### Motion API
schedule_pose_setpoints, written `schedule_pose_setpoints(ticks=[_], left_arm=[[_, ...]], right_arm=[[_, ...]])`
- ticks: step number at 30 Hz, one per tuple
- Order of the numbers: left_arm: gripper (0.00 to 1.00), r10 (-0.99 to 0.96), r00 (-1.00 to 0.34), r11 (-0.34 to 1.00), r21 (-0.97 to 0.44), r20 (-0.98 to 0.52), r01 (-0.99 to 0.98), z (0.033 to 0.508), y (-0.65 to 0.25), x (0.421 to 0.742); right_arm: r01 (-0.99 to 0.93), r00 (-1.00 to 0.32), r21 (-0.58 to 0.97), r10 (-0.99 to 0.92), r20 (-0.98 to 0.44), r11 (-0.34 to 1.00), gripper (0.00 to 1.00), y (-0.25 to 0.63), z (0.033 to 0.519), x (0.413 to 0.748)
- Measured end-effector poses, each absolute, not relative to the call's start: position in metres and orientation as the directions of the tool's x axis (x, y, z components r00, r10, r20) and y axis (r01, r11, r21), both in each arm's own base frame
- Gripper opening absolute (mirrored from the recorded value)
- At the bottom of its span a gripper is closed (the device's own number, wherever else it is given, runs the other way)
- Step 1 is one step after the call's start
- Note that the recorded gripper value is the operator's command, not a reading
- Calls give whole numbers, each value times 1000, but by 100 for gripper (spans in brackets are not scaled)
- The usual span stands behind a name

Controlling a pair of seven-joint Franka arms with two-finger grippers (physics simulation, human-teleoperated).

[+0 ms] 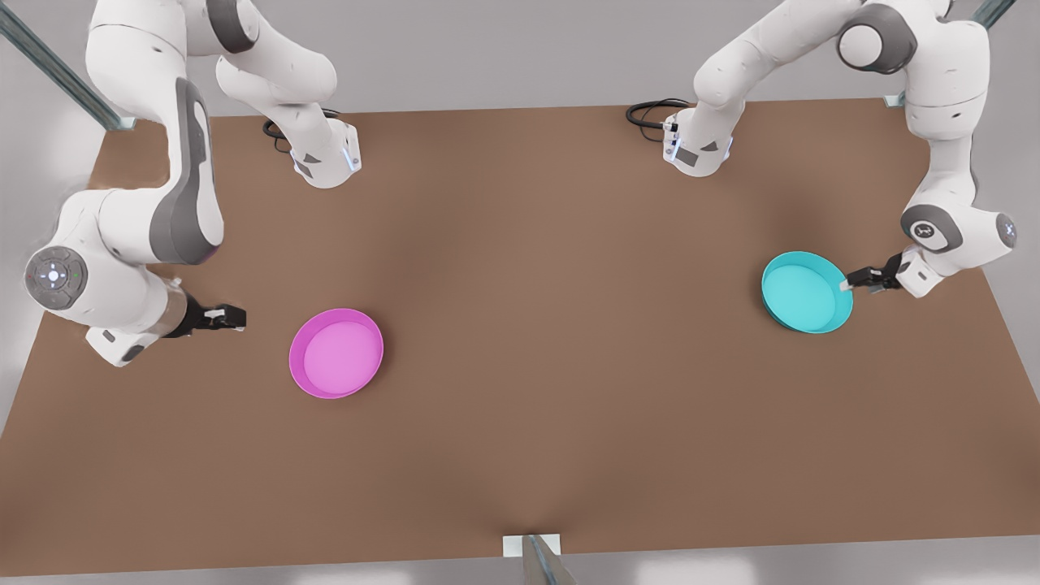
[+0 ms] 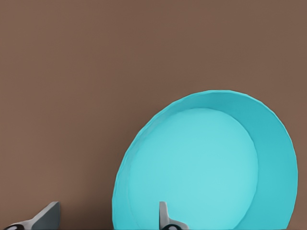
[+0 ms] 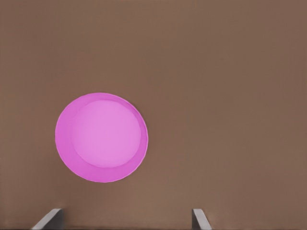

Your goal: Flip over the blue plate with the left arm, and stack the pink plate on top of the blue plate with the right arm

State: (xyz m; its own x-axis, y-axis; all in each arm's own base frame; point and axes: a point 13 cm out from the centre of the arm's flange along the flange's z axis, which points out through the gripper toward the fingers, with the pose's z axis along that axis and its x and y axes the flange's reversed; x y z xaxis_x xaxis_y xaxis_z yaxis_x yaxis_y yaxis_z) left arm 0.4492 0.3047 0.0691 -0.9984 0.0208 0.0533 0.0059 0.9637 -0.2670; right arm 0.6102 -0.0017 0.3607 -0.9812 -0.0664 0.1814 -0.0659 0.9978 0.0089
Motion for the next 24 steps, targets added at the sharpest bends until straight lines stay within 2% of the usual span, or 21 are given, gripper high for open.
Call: schedule_pose_setpoints(ticks=[2,3,7,9,11,14,17,21,24], left_arm=[[100,59,-998,963,-266,25,50,57,307,449],[100,79,-997,961,-266,14,73,52,306,448],[100,153,-988,951,-269,-21,153,39,303,447],[99,190,-981,945,-262,-40,194,41,303,450],[68,225,-973,938,-257,-54,232,42,303,452],[53,270,-960,926,-254,-68,278,43,301,454],[43,309,-948,913,-254,-77,318,43,298,455],[42,356,-931,895,-256,-85,365,42,291,457],[25,379,-921,885,-256,-89,389,42,289,458]], right_arm=[[-57,-969,64,-71,235,996,100,12,293,623],[-50,-968,80,-68,243,996,100,14,274,625],[-5,-958,102,-34,284,995,100,1,209,596],[9,-963,106,-20,268,994,100,-7,187,597],[14,-969,107,-13,248,994,100,-10,170,601],[17,-982,107,-3,191,994,100,-14,156,617],[27,-989,108,10,149,994,100,-19,139,628],[19,-995,109,7,103,994,100,-14,130,640],[15,-997,113,6,83,993,100,-10,126,646]])
